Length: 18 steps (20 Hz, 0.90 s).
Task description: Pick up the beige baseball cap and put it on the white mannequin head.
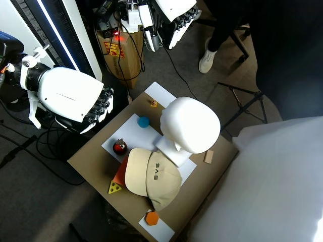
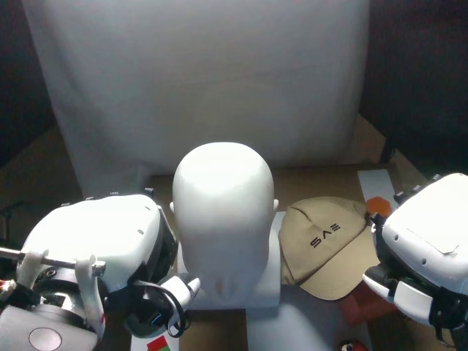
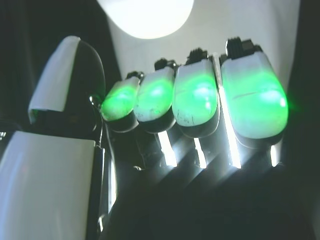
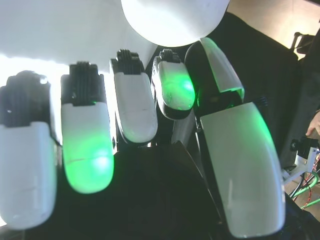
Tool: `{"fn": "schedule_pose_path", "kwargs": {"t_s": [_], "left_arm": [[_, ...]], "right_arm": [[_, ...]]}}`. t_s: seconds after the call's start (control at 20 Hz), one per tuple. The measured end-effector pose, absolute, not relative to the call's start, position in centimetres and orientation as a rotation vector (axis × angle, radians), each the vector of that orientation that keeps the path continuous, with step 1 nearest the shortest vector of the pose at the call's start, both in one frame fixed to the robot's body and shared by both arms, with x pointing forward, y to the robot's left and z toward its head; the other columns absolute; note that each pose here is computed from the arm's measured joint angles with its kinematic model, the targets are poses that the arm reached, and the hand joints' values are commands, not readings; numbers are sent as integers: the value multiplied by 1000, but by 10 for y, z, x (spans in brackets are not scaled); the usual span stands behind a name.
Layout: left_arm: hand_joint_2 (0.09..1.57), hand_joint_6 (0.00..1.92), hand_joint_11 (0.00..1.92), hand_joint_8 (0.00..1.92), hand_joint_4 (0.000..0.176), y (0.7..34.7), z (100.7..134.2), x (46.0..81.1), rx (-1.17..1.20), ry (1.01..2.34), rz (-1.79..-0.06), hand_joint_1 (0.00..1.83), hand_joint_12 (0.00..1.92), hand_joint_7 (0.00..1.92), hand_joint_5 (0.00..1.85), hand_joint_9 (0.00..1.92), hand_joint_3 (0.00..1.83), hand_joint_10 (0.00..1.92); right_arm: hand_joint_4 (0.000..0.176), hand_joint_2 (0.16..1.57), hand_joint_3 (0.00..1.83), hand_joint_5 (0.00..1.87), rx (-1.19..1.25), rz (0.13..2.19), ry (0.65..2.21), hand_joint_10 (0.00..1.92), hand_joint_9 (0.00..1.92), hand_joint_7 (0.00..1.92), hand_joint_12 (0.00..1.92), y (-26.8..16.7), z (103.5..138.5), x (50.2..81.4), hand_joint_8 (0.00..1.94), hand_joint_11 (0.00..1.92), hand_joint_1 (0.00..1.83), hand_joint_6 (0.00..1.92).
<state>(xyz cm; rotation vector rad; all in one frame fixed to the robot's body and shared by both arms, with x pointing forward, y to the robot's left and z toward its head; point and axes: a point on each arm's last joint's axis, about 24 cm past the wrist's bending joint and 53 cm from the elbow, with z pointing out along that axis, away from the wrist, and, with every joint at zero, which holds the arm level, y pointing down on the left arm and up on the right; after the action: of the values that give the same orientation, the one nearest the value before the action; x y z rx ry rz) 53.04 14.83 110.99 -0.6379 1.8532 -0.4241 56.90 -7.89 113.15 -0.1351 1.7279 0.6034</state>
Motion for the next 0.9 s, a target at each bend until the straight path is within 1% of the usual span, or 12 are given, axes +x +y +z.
{"fn": "schedule_pose_path", "kwargs": {"t_s": [0.1, 0.15, 0.25, 0.4, 0.6, 0.65, 0.75, 0.8, 0.85, 0.9], "left_arm": [[993, 40, 0, 36, 14, 150, 1106, 529, -637, 1863, -413, 0, 315, 33, 50, 21, 114, 35], [1029, 8, 0, 6, 1, 152, 1102, 527, -629, 1874, -400, 0, 282, 41, 60, 27, 29, 8], [1041, 3, 0, 1, 0, 151, 1096, 526, -642, 1872, -422, 0, 292, 40, 63, 27, 13, 2], [1046, 3, 0, 0, 0, 151, 1099, 528, -592, 1835, -435, 0, 293, 37, 65, 18, 11, 0], [1049, 2, 0, 0, 0, 147, 1074, 512, -555, 1841, -453, 0, 295, 37, 64, 17, 10, 0], [1049, 2, 0, 0, 0, 146, 1071, 511, -539, 1831, -457, 0, 295, 38, 65, 16, 9, 0], [1049, 1, 0, 1, 0, 143, 1066, 511, -506, 1819, -461, 0, 295, 40, 64, 17, 9, 0], [1051, 1, 0, 1, 0, 140, 1063, 510, -475, 1815, -467, 0, 323, 41, 64, 17, 6, 0], [1052, 1, 0, 1, 0, 138, 1060, 511, -457, 1814, -471, 0, 329, 42, 65, 18, 6, 1], [1054, 1, 0, 1, 0, 137, 1055, 511, -446, 1813, -472, 0, 331, 42, 65, 18, 7, 1]], "right_arm": [[23, 818, 247, 0, -144, 595, 1725, 0, 0, 0, 11, -79, 1132, 569, 0, 0, 0, 0], [19, 882, 110, 0, -140, 591, 1730, 0, 0, 0, 0, -80, 1130, 570, 0, 0, 0, 0], [18, 880, 97, 0, -145, 591, 1740, 0, 0, 0, 0, -80, 1127, 568, 0, 0, 0, 0], [17, 878, 89, 0, -157, 586, 1723, 0, 0, 0, 0, -80, 1130, 569, 0, 0, 0, 0], [14, 874, 79, 0, -162, 545, 1714, 0, 0, 0, 0, -91, 1128, 583, 0, 0, 0, 0], [12, 877, 76, 0, -169, 529, 1707, 0, 0, 0, 0, -96, 1128, 588, 0, 0, 47, 0], [5, 862, 57, 0, -187, 527, 1684, 0, 0, 0, 0, -101, 1131, 597, 0, 0, 567, 0], [9, 883, 61, 0, -199, 530, 1681, 0, 0, 0, 0, -101, 1131, 599, 0, 0, 822, 0], [13, 943, 83, 0, -212, 535, 1689, 0, 0, 0, 0, -101, 1128, 601, 0, 0, 1028, 0], [9, 995, 101, 0, -233, 547, 1711, 0, 0, 0, 0, -101, 1122, 603, 0, 0, 1147, 0]]}}
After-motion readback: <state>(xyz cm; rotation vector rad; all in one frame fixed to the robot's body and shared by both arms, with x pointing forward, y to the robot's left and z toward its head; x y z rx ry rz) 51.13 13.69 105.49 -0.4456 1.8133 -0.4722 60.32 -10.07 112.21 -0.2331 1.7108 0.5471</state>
